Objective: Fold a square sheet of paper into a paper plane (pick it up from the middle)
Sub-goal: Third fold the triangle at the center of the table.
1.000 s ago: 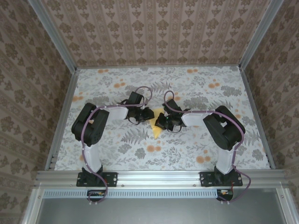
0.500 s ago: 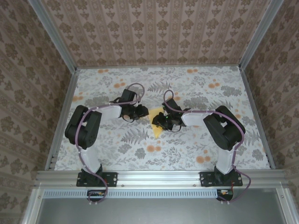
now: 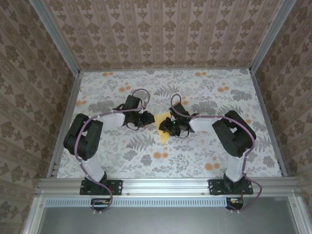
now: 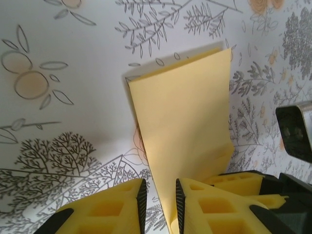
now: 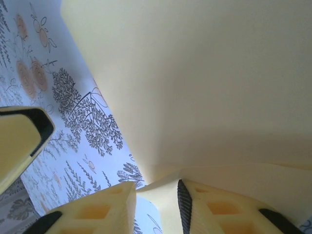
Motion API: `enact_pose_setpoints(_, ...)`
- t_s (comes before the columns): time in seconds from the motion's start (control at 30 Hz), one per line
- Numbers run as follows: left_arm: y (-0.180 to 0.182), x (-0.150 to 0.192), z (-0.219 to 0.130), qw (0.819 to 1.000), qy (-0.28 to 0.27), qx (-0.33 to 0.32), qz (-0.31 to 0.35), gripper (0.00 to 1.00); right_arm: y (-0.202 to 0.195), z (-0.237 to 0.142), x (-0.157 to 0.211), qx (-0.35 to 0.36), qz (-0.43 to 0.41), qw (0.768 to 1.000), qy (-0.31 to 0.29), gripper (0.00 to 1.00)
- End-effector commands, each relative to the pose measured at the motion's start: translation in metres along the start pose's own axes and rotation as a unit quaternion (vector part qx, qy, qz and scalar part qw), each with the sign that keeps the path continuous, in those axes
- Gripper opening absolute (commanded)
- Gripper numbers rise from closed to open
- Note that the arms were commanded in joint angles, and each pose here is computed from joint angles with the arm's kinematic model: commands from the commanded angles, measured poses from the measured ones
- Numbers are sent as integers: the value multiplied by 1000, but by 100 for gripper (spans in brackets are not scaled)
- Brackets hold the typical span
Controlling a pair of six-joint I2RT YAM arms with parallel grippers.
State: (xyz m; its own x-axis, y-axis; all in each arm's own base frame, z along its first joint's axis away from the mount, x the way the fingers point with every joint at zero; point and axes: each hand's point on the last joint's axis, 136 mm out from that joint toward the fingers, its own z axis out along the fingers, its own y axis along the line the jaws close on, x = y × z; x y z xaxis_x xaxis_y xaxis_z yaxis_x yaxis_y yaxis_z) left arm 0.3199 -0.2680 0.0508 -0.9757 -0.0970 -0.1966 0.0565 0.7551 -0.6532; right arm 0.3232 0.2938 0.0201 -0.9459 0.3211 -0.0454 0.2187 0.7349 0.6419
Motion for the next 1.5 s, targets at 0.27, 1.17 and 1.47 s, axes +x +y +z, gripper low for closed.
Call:
enact_pose_setpoints(0.27, -17, 21, 2, 999, 20, 28, 10, 21, -49, 4, 14, 80, 27, 996, 14, 7)
enact_pose_setpoints(1.17, -21, 52, 32, 997, 75, 25, 11, 0, -53, 6, 17, 87, 30, 996, 21, 0)
enact_pose_setpoints(1.47, -11, 50, 37, 997, 72, -3, 12, 0, -51, 6, 17, 80, 28, 996, 23, 0)
